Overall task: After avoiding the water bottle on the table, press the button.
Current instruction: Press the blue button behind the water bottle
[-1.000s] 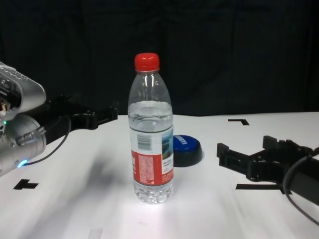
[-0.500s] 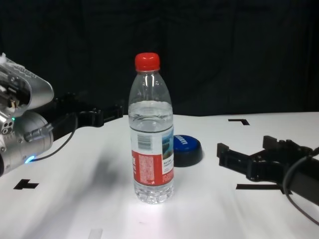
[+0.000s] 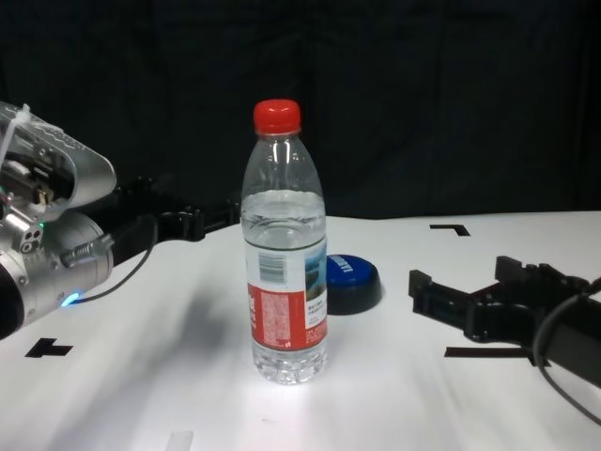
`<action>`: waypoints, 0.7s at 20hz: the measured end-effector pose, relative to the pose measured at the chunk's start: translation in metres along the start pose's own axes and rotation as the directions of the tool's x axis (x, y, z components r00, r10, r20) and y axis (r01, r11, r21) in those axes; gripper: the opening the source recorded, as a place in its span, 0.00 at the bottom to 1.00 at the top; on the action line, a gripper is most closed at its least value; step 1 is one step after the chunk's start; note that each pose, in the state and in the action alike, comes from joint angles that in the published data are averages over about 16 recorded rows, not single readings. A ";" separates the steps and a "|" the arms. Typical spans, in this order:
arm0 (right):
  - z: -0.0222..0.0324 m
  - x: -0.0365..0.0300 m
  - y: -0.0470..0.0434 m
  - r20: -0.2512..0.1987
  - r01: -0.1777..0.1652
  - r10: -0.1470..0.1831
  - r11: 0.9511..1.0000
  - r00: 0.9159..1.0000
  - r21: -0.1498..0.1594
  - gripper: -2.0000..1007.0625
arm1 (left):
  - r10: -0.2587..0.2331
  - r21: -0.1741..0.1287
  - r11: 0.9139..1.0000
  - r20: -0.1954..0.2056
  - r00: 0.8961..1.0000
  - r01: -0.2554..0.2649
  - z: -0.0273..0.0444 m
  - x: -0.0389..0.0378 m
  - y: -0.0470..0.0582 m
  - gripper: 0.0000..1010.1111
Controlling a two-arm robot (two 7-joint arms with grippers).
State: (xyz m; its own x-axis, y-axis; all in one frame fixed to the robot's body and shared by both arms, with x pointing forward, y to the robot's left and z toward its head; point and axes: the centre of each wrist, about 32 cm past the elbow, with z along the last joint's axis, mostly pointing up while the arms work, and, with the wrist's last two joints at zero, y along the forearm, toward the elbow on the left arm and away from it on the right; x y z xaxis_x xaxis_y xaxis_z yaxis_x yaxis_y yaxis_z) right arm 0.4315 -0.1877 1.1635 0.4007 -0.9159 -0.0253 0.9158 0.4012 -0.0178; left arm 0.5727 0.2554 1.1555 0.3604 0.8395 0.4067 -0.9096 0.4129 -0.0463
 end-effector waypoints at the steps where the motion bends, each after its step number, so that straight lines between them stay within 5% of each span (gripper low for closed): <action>1: 0.0000 0.0000 0.0000 0.000 0.000 0.000 1.000 1.000 0.000 1.00 | -0.001 0.000 1.000 0.000 1.000 0.001 -0.0003 -0.0002 -0.001 0.99; 14: 0.0000 0.0000 0.0000 0.000 0.000 0.000 1.000 1.000 0.000 1.00 | -0.015 0.001 1.000 -0.005 1.000 0.015 -0.0024 -0.0044 -0.013 0.99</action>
State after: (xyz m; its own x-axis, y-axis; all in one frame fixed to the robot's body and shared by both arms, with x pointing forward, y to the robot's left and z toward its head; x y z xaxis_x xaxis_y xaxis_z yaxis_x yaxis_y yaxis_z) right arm 0.4315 -0.1877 1.1635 0.4007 -0.9159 -0.0253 0.9158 0.4012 -0.0178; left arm 0.5836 0.2471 1.1521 0.3750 0.8350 0.4027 -0.9044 0.4249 -0.0391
